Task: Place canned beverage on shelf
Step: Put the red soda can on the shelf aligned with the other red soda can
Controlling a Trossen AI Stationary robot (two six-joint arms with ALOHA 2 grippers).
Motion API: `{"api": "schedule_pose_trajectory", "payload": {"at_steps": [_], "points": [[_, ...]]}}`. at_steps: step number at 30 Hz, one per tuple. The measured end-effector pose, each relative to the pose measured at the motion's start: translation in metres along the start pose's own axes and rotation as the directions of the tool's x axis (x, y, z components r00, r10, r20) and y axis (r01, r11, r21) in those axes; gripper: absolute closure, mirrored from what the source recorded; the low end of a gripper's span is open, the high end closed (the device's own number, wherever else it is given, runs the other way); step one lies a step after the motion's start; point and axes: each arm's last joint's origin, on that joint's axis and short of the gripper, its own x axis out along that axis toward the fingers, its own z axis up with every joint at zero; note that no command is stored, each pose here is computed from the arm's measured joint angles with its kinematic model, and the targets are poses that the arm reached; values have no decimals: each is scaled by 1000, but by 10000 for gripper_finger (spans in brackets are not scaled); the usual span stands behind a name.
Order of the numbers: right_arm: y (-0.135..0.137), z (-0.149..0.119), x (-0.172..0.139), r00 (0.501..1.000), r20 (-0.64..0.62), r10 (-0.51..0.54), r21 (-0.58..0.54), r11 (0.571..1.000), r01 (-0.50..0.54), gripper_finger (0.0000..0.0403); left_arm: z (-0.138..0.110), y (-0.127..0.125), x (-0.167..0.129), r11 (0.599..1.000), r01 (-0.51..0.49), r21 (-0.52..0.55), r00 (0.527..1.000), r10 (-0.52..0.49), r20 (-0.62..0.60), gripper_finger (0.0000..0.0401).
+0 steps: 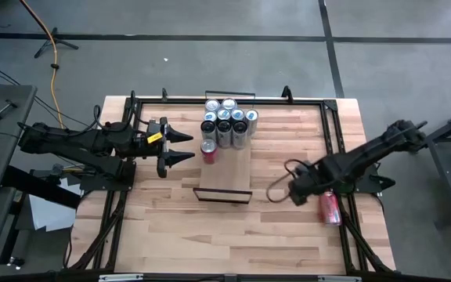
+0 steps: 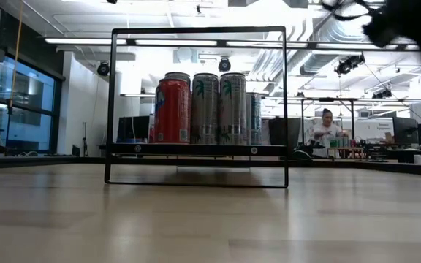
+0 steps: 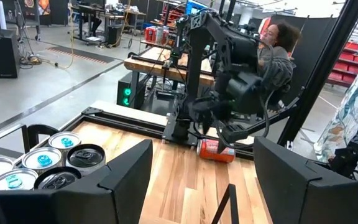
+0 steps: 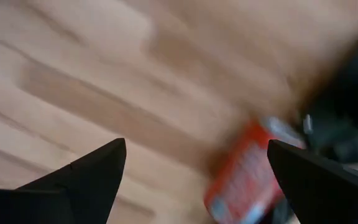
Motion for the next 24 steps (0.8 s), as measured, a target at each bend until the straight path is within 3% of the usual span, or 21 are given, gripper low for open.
{"api": "schedule_pose_trajectory", "payload": {"at_steps": [5, 12, 18, 24], "points": [[-13, -26, 17, 983, -156, -91, 82, 991, 105, 25, 0, 0, 0, 1000, 0, 0, 1000, 0, 0, 165], [-23, -50, 34, 962, -207, -177, 190, 958, 217, 25, 0, 0, 0, 1000, 0, 0, 1000, 0, 0, 165], [-30, -66, 66, 944, -284, -167, 215, 948, 233, 25, 0, 0, 0, 1000, 0, 0, 1000, 0, 0, 165], [-34, -69, 105, 952, -300, -59, 287, 946, 149, 25, 0, 0, 0, 1000, 0, 0, 1000, 0, 0, 165]]}}
